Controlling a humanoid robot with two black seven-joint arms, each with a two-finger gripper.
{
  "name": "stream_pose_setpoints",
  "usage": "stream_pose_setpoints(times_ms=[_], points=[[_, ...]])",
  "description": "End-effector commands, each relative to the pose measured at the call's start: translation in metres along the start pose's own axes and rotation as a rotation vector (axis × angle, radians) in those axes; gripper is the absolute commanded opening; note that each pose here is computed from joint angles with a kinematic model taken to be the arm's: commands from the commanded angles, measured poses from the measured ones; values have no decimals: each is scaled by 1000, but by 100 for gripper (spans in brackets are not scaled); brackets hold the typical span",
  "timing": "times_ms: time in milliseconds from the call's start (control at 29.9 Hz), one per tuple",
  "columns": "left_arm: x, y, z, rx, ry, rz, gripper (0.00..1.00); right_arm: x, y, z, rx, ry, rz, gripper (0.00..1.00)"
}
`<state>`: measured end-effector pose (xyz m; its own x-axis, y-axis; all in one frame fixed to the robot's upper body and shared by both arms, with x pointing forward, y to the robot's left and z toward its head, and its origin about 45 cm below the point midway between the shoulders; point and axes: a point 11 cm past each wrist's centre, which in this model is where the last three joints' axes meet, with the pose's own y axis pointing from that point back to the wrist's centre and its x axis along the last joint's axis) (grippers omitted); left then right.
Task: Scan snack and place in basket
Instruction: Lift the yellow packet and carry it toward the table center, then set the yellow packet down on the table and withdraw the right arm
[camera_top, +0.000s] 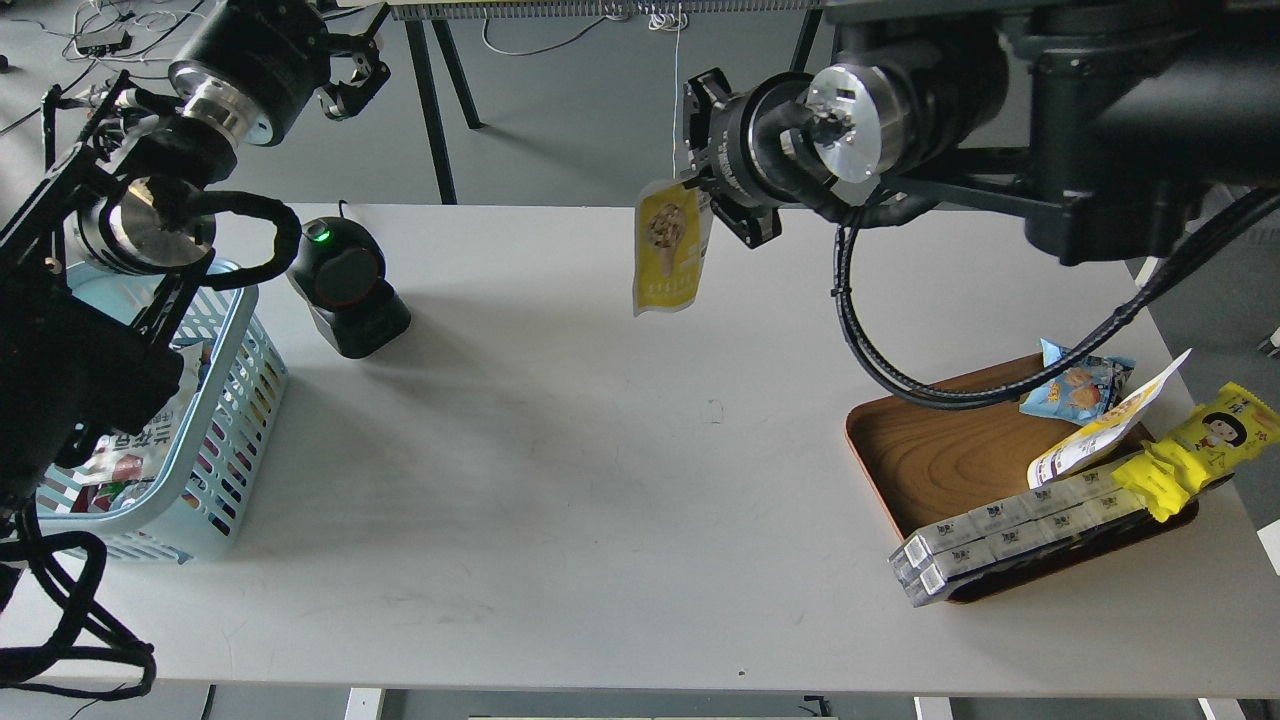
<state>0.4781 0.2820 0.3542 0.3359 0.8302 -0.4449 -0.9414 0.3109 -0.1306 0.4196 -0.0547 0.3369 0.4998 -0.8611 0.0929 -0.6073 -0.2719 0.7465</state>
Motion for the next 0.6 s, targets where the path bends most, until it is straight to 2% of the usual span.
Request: stream_pose_setpoints(times_ms=[0, 134, 467, 534, 568], points=[[-1, -1, 0, 1, 0, -3, 100, -20, -17, 14, -31, 13, -16, 0], [-2, -1, 1, -2, 0, -4, 100, -32, -32, 26, -54, 8, -39, 0], [-1, -1, 1, -2, -2, -2, 100, -21, -53, 47, -77, -29, -24, 3], [-1, -1, 2, -3, -1, -1, 100, -21, -53, 48, -79, -31, -24, 11], [-1, -1, 1, -2, -1, -1, 100, -20, -53, 48, -80, -31, -23, 23]])
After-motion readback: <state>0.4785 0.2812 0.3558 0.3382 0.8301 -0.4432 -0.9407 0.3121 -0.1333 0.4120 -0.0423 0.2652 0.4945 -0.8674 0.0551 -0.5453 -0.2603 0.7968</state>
